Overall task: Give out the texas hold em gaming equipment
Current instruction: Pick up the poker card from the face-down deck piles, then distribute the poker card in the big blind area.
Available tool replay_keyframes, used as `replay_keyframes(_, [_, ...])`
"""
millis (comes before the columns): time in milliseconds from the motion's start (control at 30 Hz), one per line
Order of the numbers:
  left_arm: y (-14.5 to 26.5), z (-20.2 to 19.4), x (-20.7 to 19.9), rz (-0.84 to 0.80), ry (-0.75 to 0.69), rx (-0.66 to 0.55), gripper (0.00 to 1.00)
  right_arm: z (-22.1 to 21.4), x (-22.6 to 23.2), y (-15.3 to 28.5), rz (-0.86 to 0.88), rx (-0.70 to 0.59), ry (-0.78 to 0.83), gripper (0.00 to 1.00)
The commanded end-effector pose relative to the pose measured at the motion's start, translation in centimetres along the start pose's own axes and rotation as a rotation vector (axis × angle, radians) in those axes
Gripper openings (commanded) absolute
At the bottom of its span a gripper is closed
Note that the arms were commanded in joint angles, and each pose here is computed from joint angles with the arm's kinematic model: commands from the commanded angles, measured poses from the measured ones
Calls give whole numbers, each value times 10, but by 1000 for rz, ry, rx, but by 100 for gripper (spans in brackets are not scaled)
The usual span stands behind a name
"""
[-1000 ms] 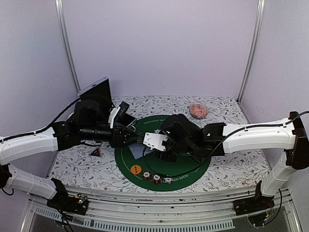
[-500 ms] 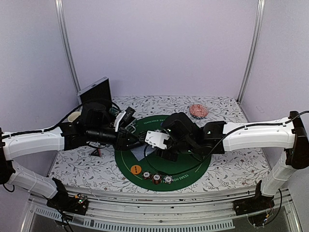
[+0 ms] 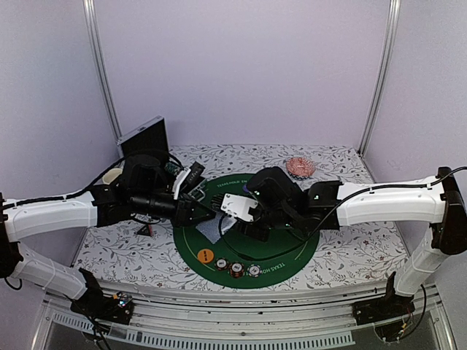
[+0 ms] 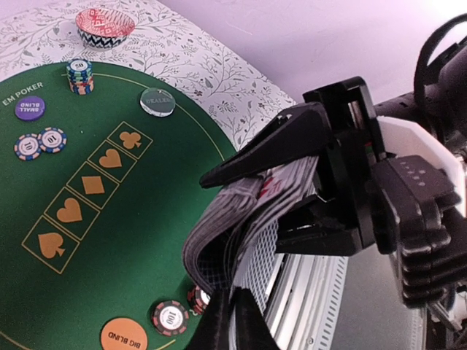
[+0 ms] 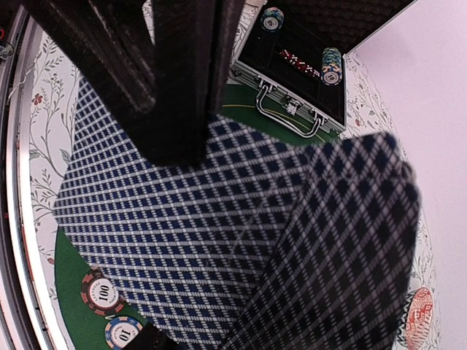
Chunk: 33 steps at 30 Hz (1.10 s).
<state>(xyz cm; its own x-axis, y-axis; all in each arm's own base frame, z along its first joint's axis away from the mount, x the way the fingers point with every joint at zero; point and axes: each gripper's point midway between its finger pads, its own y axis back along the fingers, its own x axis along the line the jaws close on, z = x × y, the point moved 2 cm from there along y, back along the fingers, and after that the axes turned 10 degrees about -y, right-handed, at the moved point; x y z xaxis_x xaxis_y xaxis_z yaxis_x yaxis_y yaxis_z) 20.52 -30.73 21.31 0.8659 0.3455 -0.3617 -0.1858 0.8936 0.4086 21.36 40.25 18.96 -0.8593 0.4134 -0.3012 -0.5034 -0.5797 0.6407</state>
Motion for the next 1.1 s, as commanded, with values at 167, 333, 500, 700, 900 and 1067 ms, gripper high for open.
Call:
replay_keyframes(167, [4, 0, -3, -14, -11, 0, 0, 14, -18, 17, -29, -64, -57, 44])
replay_keyframes(333, [7, 4, -7, -31, -17, -11, 0, 12, -20, 16, -34, -59, -64, 44])
replay_keyframes(500, [12, 8, -14, -57, -26, -26, 0, 6, -26, 15, -33, -50, -88, 44])
replay_keyframes(700, [16, 8, -16, -62, -27, -30, 0, -3, -31, 11, -24, -33, -113, 44])
replay_keyframes(900, [25, 11, -7, -20, 1, -47, 0, -10, -36, 11, -17, -23, -137, 44])
replay_keyframes(1067, [41, -1, 43, 126, 148, -57, 0, -13, -39, 16, -22, -24, -148, 44])
